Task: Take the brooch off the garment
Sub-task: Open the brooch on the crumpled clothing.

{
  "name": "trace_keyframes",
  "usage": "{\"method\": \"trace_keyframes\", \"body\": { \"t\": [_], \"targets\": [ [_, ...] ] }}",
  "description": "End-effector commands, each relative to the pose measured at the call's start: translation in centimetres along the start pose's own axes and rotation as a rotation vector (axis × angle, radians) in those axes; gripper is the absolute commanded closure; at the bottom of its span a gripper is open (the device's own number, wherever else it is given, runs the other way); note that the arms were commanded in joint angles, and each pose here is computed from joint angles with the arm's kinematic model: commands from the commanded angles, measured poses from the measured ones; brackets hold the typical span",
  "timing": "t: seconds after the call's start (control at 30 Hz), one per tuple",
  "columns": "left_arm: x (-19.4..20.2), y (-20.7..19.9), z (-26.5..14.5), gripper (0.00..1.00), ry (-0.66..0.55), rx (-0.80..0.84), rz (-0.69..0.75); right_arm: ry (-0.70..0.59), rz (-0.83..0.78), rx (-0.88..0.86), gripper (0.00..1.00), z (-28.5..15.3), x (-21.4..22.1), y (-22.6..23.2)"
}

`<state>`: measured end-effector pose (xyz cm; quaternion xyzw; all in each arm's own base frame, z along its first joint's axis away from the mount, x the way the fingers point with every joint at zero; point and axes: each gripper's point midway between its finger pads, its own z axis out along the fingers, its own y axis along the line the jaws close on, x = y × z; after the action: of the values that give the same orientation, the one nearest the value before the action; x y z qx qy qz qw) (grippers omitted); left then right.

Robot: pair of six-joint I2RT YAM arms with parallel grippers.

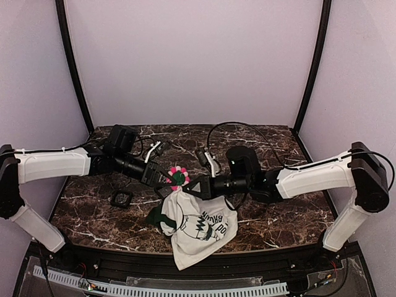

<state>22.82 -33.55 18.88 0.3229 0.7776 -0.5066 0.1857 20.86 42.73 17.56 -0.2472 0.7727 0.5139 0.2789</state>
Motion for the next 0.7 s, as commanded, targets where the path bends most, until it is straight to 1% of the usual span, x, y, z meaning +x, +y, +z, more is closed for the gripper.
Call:
{"method": "trace_keyframes", "body": {
  "t": [0.0, 0.13, 0.33, 0.63, 0.67],
  "targets": [
    [0.7, 0.7, 0.2, 0.99, 0.017, -0.023, -0.036, -0.044, -0.020, 0.172, 1.00, 1.0, -1.4, -1.6],
    [1.1, 1.8, 0.5, 0.99, 0.033, -0.064, -0.070, -0.031, -0.030, 0.308, 1.00, 1.4, -1.3, -3.1],
    [1.8, 3.6, 1.1, 0.99, 0.059, -0.127, -0.129, 0.011, -0.060, 0.460, 1.00, 2.1, -0.9, -4.5],
    [3.1, 5.8, 1.5, 0.99, 0.099, -0.202, -0.190, 0.029, -0.062, 0.443, 1.00, 2.8, -0.5, -4.3],
    [3.1, 5.8, 1.6, 0.99, 0.102, -0.203, -0.191, 0.032, -0.061, 0.437, 0.93, 2.8, -0.4, -4.2]
  ]
}}
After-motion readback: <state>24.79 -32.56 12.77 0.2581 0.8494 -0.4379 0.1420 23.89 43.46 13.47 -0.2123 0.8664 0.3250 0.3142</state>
